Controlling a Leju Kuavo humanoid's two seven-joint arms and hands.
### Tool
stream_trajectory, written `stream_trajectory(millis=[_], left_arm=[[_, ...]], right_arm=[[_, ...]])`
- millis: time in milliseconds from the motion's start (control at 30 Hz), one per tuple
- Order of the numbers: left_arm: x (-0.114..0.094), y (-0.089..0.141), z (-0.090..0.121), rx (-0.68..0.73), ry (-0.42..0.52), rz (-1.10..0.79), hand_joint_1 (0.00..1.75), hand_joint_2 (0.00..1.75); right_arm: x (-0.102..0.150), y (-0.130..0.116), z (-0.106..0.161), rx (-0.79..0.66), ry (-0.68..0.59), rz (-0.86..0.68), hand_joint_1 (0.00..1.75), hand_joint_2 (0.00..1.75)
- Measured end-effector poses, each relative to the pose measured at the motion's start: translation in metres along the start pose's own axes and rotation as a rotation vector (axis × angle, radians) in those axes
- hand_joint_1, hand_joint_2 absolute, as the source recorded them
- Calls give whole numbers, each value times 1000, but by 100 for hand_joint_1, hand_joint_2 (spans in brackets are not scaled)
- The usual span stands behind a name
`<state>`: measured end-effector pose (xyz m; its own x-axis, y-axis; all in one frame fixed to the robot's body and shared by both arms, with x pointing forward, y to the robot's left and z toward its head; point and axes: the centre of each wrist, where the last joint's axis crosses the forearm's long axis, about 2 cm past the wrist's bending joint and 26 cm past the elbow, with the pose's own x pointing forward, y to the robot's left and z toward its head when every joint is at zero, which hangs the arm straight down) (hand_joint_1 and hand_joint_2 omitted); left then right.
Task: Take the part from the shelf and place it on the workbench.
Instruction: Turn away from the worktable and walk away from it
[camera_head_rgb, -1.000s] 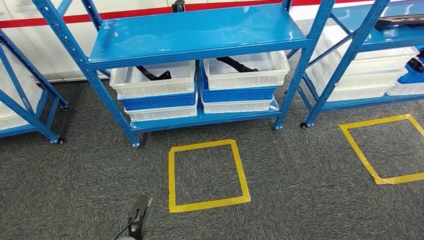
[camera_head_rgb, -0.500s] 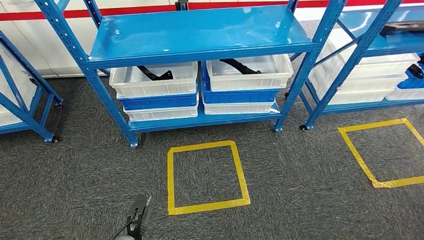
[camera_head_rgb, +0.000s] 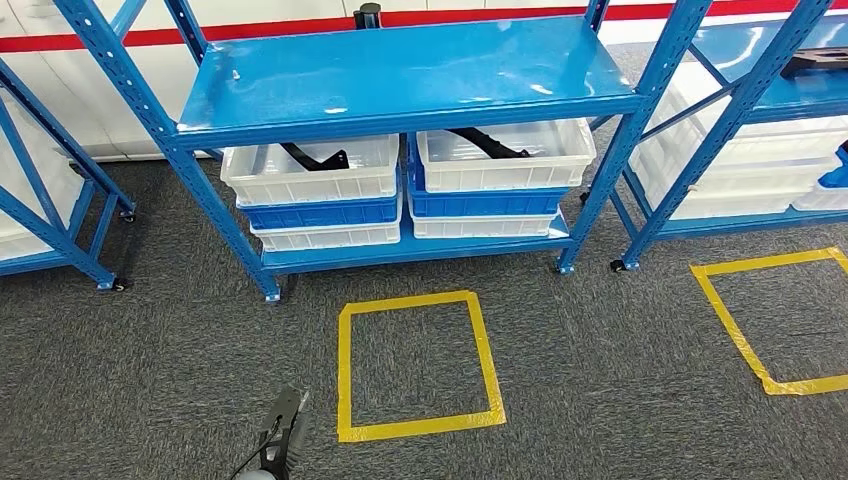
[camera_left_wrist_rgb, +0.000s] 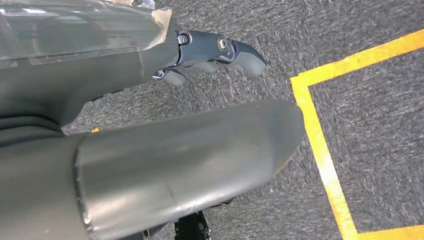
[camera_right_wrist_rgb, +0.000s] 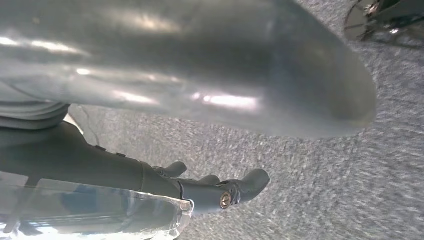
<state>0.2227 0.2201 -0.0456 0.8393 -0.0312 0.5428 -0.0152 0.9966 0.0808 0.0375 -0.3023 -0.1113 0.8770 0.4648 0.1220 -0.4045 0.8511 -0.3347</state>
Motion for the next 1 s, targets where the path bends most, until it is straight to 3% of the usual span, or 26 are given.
stream_trajectory(millis=[1000], left_arm=[[3,-4,1,-5,-2,-5,0,0]], right_arm=[[1,1,0,-11,3,-19,0,0]])
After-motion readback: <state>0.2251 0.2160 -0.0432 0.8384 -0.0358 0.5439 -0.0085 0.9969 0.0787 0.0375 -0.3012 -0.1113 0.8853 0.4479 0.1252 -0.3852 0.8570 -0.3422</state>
